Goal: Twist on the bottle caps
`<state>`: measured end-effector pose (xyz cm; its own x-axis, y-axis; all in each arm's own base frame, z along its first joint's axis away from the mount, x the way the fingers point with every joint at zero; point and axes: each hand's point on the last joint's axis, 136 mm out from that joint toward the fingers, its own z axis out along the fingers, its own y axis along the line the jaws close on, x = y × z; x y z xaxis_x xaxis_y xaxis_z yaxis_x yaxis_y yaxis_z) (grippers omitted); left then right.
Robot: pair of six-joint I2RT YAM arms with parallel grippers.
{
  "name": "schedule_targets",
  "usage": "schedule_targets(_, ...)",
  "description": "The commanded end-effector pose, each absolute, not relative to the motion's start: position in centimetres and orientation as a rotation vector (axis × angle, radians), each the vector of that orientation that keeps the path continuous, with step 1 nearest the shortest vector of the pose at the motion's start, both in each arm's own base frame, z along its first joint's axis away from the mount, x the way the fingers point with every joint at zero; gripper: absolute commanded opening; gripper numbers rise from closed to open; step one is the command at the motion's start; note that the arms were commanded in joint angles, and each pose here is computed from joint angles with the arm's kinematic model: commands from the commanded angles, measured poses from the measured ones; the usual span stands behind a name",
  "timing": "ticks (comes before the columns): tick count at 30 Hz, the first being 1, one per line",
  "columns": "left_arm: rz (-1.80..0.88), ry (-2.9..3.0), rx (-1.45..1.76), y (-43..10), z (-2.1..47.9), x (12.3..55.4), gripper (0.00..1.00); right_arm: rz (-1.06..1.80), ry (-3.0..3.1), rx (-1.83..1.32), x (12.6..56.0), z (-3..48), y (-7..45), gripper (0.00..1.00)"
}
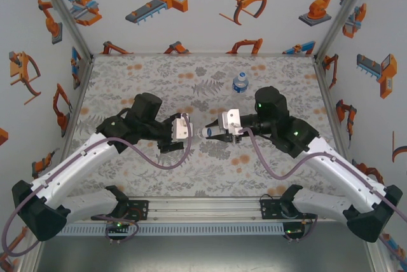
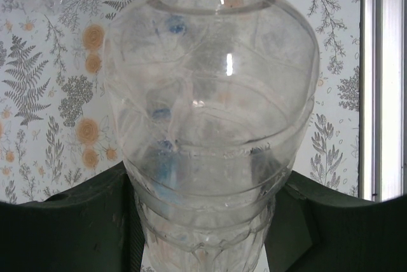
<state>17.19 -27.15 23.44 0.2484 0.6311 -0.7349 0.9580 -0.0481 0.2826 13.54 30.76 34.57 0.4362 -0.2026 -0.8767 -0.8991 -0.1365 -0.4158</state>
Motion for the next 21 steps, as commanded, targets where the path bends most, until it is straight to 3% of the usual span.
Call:
schedule_targets(1, -0.552, 1.427, 1.780, -27.3, 23.9, 16.7, 0.00, 0.813, 0.942, -1.646, 12.9, 35.3, 31.0, 0.00)
schedule_targets(21, -0.616, 1.402, 1.801, -27.7, 24.4, 15.6, 0.00, 0.743, 0.799, -1.817, 11.6, 33.9, 31.4, 0.00)
